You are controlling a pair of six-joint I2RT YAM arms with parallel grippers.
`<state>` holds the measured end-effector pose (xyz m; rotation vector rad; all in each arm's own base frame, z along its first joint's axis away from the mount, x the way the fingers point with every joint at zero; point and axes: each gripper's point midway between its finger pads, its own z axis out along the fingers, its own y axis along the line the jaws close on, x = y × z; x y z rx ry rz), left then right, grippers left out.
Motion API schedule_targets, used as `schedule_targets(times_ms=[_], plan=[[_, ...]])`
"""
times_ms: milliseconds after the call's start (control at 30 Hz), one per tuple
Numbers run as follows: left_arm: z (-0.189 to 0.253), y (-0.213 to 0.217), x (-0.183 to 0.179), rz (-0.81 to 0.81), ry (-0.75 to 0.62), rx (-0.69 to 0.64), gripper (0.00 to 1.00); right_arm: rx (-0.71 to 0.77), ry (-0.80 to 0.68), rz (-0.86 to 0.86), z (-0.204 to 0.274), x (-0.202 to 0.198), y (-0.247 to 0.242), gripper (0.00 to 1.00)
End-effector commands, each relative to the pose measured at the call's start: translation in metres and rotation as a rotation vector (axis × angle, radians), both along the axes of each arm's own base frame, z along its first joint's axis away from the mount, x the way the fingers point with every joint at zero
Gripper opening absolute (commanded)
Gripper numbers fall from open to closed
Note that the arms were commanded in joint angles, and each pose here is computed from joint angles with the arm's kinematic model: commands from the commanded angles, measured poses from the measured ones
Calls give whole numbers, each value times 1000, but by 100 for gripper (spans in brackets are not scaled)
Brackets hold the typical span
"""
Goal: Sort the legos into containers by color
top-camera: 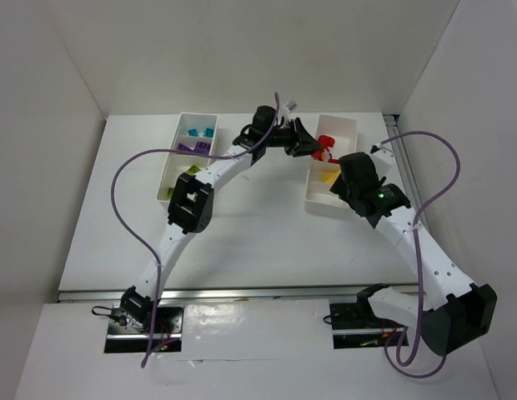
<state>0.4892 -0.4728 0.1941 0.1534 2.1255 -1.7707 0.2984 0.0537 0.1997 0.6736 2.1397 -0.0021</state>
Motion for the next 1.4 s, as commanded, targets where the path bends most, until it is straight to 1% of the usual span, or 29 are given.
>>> schedule_targets(times_ms=[0, 33, 67, 133, 200, 233, 267, 333, 367, 433, 467, 500, 633, 733, 767, 800, 833, 867, 933, 1000, 1033, 1067, 1100, 1133, 1200, 1233, 1300, 1333, 1367], plan=[[59, -16, 13, 90, -162, -116, 0, 24, -78, -52, 32, 4, -16, 63], [52, -17, 14, 91, -143, -113, 0, 22, -70, -42, 31, 4, -17, 64], [54, -17, 16, 101, -152, -118, 0, 43, -68, -3, 29, 7, -12, 64], [51, -17, 16, 102, -146, -122, 0, 45, -49, 9, 25, 8, -14, 64], [60, -15, 10, 85, -153, -129, 0, 75, -44, 41, 21, 13, -9, 64], [50, 1, 18, 93, -149, -105, 0, 70, -40, 63, 19, 17, -6, 64], [69, 11, 18, 104, -181, -109, 0, 77, -30, 73, 14, 18, -3, 64], [67, 30, 23, 135, -177, -66, 0, 91, -41, 101, 15, 24, 3, 64], [55, 46, 31, 166, -173, -1, 0, 85, -23, 116, 10, 25, 5, 64], [56, 56, 31, 172, -185, 58, 0, 90, -31, 143, 11, 32, 10, 64], [46, 65, 36, 186, -174, 96, 0, 91, -28, 160, 9, 34, 11, 66], [50, 72, 39, 197, -173, 98, 0, 99, -27, 169, 9, 39, 15, 66], [59, 68, 41, 184, -178, 67, 0, 110, -47, 189, 18, 56, 17, 66], [52, 61, 47, 170, -164, 35, 0, 138, -81, 177, 29, 75, 11, 67], [56, 55, 44, 162, -169, 17, 0, 148, -93, 177, 33, 81, 10, 67], [46, 52, 45, 156, -135, 7, 0, 152, -104, 186, 36, 87, 9, 67], [45, 50, 45, 147, -129, -6, 0, 169, -111, 199, 40, 95, 12, 67], [47, 48, 44, 134, -143, -31, 0, 184, -132, 199, 45, 103, 9, 67], [45, 46, 34, 79, -119, -57, 0, 213, -158, 230, 53, 118, 14, 67], [53, 47, 25, 47, -143, -74, 0, 253, -188, 282, 63, 128, 24, 67], [39, 54, 19, 20, -127, -58, 0, 279, -189, 288, 62, 134, 25, 67], [57, 62, 13, 8, -160, -69, 0, 304, -213, 323, 73, 139, 30, 68], [59, 64, 5, -16, -172, -70, 0, 326, -216, 333, 77, 142, 34, 69], [51, 72, -4, -60, -185, -60, 0, 344, -219, 346, 80, 145, 38, 69], [66, 80, -15, -113, -237, -65, 0, 390, -202, 383, 81, 152, 46, 75], [63, 81, -24, -170, -264, -66, 0, 409, -201, 394, 83, 154, 49, 75], [63, 88, -28, -197, -270, -57, 0, 452, -177, 431, 80, 159, 59, 75], [71, 89, -33, -207, -296, -61, 0, 471, -158, 434, 77, 159, 62, 76], [70, 90, -34, -209, -313, -56, 0, 481, -145, 442, 75, 160, 64, 76]])
